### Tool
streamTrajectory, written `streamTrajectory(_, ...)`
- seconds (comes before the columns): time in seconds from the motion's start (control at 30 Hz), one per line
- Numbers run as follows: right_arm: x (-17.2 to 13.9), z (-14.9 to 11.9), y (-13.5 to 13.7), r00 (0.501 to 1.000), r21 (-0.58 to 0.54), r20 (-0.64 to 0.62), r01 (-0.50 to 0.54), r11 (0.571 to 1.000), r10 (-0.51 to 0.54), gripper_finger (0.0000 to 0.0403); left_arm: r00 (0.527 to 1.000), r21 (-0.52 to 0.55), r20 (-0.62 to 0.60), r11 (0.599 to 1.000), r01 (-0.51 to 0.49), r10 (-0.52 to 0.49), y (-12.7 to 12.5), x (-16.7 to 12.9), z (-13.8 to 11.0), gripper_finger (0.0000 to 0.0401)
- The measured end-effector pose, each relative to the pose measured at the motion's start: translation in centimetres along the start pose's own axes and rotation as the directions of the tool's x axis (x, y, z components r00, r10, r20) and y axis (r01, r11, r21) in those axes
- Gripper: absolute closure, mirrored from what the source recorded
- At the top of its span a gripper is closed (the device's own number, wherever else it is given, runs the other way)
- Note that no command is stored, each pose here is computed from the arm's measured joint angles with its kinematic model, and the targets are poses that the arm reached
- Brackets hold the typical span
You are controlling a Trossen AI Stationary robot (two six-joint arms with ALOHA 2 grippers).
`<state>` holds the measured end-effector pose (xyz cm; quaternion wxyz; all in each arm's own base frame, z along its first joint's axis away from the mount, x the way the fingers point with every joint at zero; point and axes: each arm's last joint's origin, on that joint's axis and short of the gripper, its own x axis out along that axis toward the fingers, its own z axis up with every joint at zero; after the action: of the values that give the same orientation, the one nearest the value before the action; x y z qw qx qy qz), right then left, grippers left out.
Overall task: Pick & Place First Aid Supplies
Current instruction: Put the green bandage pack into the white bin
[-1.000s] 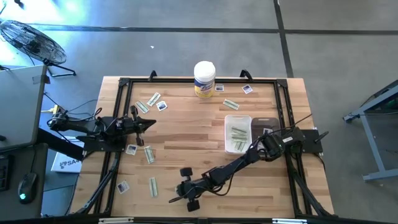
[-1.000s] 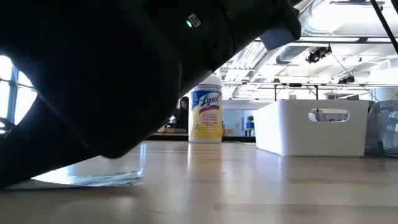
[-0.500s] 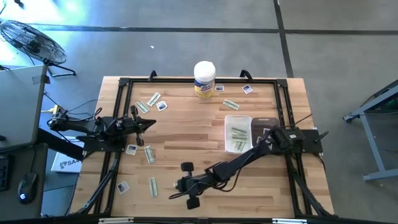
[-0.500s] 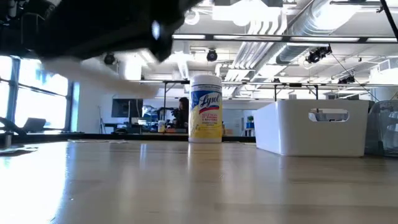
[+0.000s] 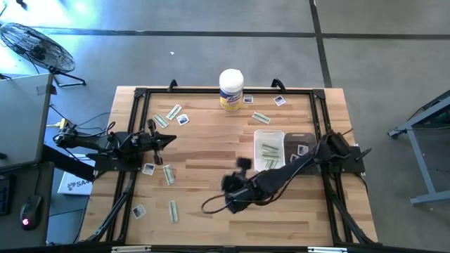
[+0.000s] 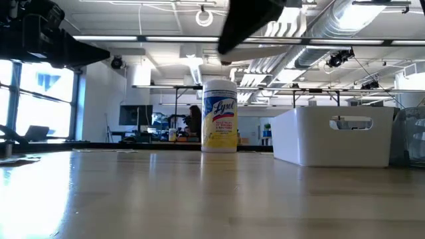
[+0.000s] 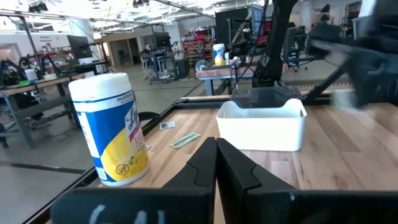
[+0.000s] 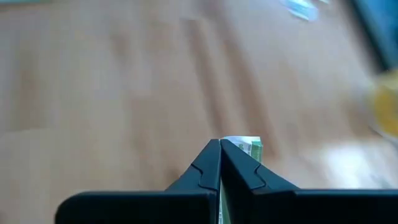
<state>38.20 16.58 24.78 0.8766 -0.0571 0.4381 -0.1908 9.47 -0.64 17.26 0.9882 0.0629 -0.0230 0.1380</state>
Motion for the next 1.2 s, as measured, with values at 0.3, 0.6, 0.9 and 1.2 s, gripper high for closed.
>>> streamTrajectory(0.3, -3.6, -2.9, -6.1, 0.886, 0.284, -0.181, 0.463, 0.84, -0.427, 0.0403, 1.0, 0.0, 0.0, 1.0, 0.0, 0.0, 0.0, 0.0, 0.0, 0.04)
streamTrajectory(0.6, 0.3, -7.2, -10.2, 0.892, 0.476, -0.276, 0.45, 0.756, -0.357, 0.0403, 1.0, 0.0, 0.0, 1.0, 0.0, 0.0, 0.0, 0.0, 0.0, 0.04)
streamTrajectory(0.9, 4.3, -11.7, -14.1, 0.892, 0.586, -0.363, 0.444, 0.678, -0.27, 0.038, 1.0, 0.0, 0.0, 1.0, 0.0, 0.0, 0.0, 0.0, 0.0, 0.04)
streamTrajectory(1.2, 5.0, -12.0, -15.5, 0.884, 0.55, -0.392, 0.446, 0.706, -0.253, 0.0322, 1.0, 0.0, 0.0, 1.0, 0.0, 0.0, 0.0, 0.0, 0.0, 0.04)
